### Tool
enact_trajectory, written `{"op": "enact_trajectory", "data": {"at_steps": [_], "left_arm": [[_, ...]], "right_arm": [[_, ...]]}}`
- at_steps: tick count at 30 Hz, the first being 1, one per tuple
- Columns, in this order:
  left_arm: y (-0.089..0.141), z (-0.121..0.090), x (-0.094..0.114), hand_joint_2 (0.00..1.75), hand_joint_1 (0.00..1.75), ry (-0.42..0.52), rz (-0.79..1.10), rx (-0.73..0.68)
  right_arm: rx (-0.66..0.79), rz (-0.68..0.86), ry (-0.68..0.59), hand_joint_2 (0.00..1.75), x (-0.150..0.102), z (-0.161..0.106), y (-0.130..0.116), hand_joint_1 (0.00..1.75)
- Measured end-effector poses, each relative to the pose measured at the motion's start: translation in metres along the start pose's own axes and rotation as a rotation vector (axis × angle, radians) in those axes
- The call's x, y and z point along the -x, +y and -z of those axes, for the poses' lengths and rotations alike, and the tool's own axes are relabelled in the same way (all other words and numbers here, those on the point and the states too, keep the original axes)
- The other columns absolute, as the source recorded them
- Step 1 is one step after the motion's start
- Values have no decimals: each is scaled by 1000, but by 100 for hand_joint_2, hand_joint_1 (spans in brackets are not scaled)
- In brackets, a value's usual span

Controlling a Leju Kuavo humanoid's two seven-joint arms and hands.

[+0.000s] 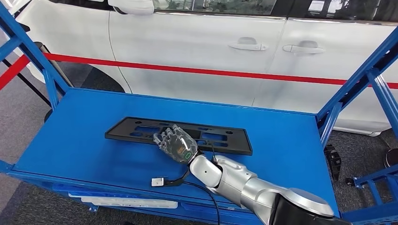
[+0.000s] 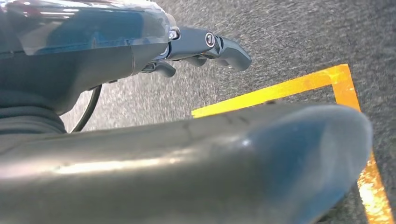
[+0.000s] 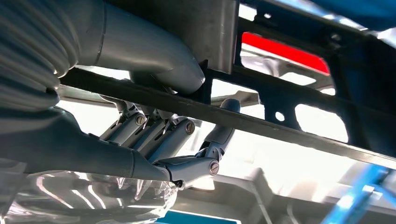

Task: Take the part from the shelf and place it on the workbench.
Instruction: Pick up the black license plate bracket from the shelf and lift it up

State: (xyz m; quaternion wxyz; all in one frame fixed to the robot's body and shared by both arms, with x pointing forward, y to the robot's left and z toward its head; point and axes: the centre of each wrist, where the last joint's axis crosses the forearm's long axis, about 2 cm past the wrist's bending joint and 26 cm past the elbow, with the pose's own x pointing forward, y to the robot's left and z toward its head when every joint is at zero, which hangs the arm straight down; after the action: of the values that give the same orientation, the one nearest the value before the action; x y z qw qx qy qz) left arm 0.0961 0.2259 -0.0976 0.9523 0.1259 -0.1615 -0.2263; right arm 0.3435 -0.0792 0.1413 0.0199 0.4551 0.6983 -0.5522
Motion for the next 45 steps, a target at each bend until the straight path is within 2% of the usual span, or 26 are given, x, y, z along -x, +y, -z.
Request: {"op": "enact_trajectory", "data": {"at_steps": [6,10,17,23,25,27,29,45], "left_arm": [[0,0,3,0,0,12,-41,-19],[1,0,3,175,0,3,-57,-32],[3,0,4,175,0,-49,-90,-95],[5,0,3,175,0,-194,-69,-218],[5,0,3,87,0,-217,-73,-226],[5,0,2,87,0,-229,-85,-214],[5,0,0,175,0,-238,-102,-194],[6,1,-3,175,0,-232,-138,-116]], "right_arm": [[6,3,8,175,8,-15,2,175],[17,24,15,175,9,-20,0,175],[56,30,82,175,16,-23,-7,175],[61,25,152,175,19,-27,-8,175],[60,21,162,175,19,-29,-7,175],[59,18,158,175,19,-32,-7,175],[59,16,154,175,18,-33,-7,175],[71,-11,108,175,21,-35,-7,175]]}}
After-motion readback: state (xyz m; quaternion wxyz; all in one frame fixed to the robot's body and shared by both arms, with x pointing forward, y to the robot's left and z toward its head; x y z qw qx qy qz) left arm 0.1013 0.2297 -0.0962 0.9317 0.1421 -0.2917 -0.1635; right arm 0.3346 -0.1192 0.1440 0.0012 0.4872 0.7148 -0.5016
